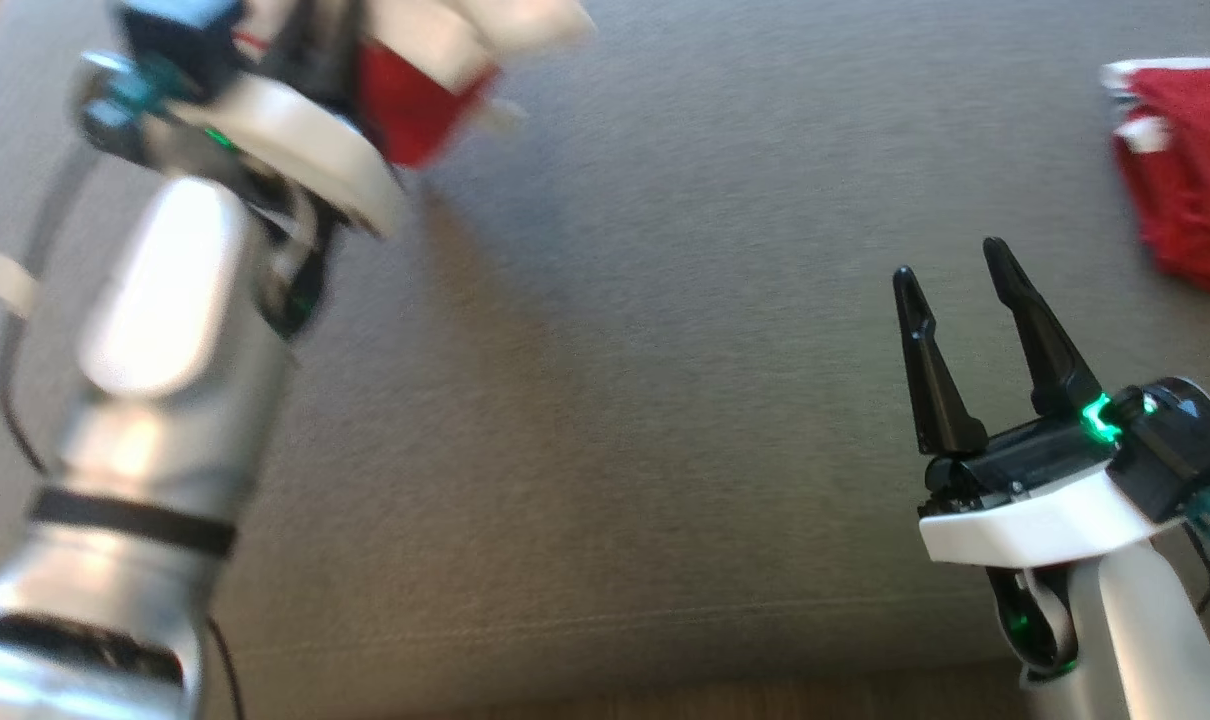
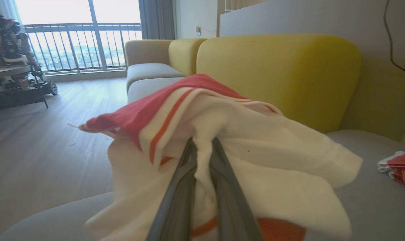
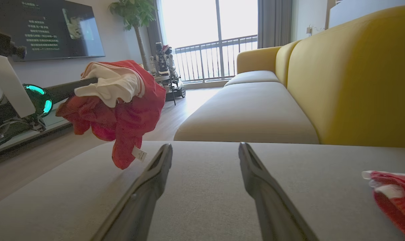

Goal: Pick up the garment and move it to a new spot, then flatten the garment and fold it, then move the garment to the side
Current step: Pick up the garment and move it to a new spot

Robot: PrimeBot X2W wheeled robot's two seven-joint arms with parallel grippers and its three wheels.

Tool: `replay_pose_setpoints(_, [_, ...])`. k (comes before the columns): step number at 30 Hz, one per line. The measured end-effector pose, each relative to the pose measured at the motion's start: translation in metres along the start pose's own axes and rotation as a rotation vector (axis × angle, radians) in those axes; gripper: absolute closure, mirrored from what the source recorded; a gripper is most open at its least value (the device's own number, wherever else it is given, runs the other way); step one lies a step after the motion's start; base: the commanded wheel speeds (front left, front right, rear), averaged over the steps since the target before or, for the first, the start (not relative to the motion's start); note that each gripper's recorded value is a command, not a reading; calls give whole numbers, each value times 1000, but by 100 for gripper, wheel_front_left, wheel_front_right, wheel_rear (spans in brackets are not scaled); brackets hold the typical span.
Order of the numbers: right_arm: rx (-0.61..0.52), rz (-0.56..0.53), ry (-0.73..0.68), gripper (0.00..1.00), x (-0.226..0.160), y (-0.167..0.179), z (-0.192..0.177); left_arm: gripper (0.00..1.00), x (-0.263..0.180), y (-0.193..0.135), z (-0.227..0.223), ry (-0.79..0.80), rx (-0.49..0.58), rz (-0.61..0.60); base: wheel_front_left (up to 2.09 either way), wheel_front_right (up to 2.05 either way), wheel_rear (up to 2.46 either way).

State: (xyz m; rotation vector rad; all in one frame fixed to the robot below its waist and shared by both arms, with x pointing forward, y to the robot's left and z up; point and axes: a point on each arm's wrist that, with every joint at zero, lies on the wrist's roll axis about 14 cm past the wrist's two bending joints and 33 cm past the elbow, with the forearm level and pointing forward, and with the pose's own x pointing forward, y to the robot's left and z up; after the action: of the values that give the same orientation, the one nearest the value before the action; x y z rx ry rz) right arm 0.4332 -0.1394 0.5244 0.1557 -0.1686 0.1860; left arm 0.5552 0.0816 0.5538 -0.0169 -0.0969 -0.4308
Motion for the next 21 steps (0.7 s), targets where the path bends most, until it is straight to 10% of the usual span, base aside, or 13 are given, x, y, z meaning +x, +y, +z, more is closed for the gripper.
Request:
replay_pose_setpoints(12, [-31, -156, -86, 0, -40, -45, 45, 100, -31, -177, -74, 147, 23, -417, 0, 0, 0])
replay_pose_setpoints(19, [-34, -203, -51, 0, -45, -59, 35, 100, -45, -199, -132, 307, -39, -446, 0, 0, 0])
replay_pose_setpoints(20, [-35, -207, -47, 0, -46, -60, 33, 64, -46, -199, -135, 315, -47, -442, 0, 0, 0])
replay_pose_setpoints(21, [-34, -208, -44, 0, -46, -60, 32, 0, -46, -198, -136, 319, -50, -437, 0, 0, 0])
